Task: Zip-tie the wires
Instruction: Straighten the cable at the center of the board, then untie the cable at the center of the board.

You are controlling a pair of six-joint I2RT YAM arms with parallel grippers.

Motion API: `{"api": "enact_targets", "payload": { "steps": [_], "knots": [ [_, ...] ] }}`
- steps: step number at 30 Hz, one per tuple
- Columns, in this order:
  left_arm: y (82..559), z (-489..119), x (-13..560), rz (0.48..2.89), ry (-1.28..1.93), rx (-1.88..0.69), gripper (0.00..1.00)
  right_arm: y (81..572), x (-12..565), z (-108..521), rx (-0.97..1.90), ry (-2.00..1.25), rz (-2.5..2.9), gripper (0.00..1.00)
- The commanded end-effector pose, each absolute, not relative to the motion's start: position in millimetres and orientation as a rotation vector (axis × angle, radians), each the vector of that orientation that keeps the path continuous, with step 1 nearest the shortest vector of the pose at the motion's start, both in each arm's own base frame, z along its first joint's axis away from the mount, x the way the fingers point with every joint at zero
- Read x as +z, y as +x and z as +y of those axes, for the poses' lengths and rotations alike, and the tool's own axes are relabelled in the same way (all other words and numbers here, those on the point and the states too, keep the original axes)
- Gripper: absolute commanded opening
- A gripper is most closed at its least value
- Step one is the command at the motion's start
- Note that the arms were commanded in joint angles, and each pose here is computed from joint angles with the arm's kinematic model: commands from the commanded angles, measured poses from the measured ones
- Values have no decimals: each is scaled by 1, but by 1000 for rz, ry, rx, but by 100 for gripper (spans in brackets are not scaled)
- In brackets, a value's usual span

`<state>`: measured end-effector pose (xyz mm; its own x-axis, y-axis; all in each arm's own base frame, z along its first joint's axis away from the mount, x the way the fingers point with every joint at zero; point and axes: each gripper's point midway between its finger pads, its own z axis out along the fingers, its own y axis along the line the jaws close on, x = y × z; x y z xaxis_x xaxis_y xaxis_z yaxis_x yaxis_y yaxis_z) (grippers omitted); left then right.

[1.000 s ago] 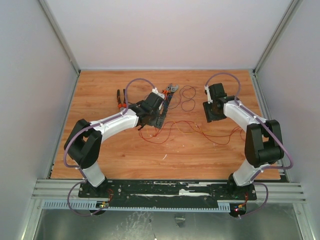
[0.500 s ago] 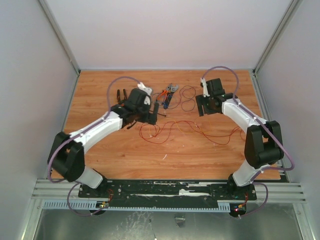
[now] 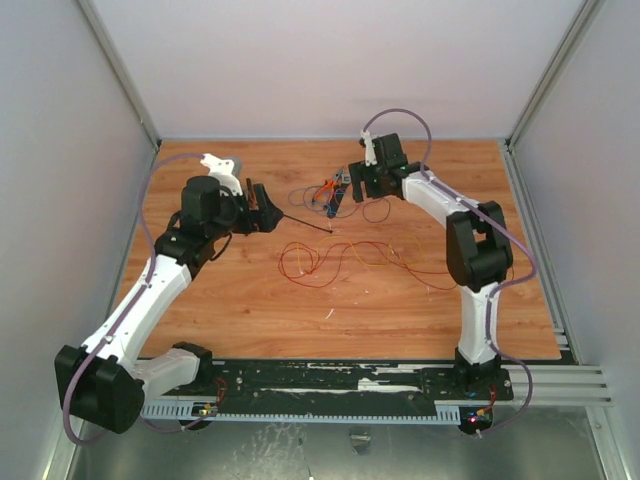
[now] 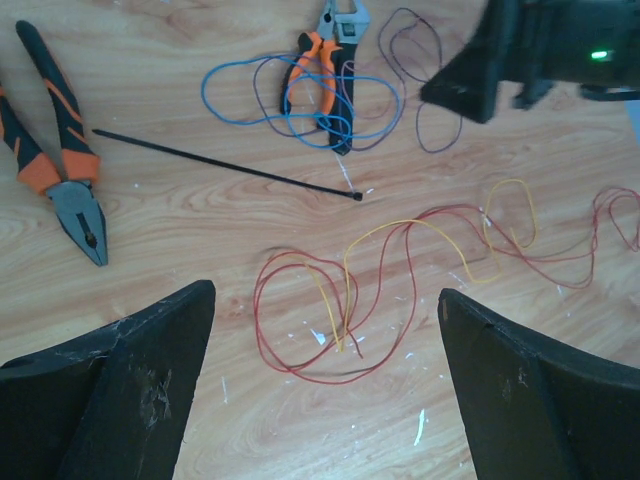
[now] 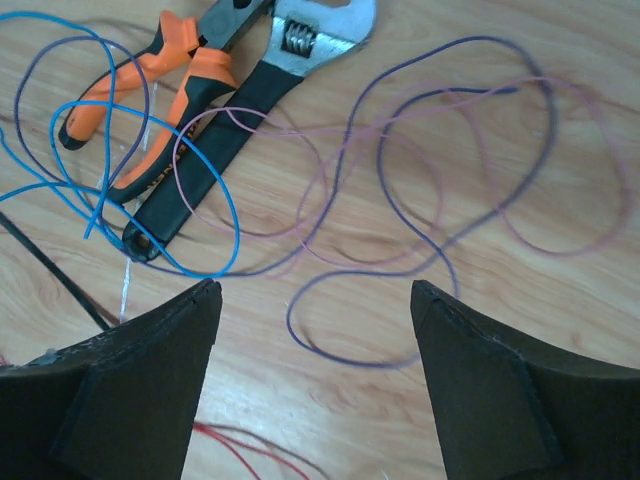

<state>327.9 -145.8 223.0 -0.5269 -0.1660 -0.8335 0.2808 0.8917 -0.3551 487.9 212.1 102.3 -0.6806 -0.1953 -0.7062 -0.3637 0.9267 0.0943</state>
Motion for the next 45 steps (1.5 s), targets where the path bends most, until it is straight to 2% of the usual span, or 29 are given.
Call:
{"api": "enact_targets", "payload": {
  "steps": [1,5,8,15,21,23,26,35,37,41,45],
  "knots": [
    [323,-147,233,2017,104,-612,98,498,100,255,414,-433,2300,78],
    [323,-144,229,2028,99,-606,98,503,82,270,445,-422,2326,75],
    [323,-144,228,2028,102,-606,98,506,70,274,456,-412,2352,67],
    [324,-141,229,2024,102,-599,98,508,56,280,447,-428,2380,43],
    [323,-140,234,2011,102,-607,98,509,68,276,398,-443,2376,8],
    [323,-139,237,2005,98,-608,98,512,86,273,349,-450,2353,2],
    [326,-137,242,1992,98,-604,98,522,130,264,263,-450,2286,0],
    [357,-147,287,1906,137,-653,98,545,255,202,-173,-418,2098,2],
    [366,-151,298,1884,149,-662,98,548,282,200,-174,-415,2039,2],
    [386,-160,324,1814,178,-689,98,541,335,222,-2,-446,1912,2],
    [411,-169,342,1723,204,-713,98,527,361,239,137,-487,1835,1]
  ]
}}
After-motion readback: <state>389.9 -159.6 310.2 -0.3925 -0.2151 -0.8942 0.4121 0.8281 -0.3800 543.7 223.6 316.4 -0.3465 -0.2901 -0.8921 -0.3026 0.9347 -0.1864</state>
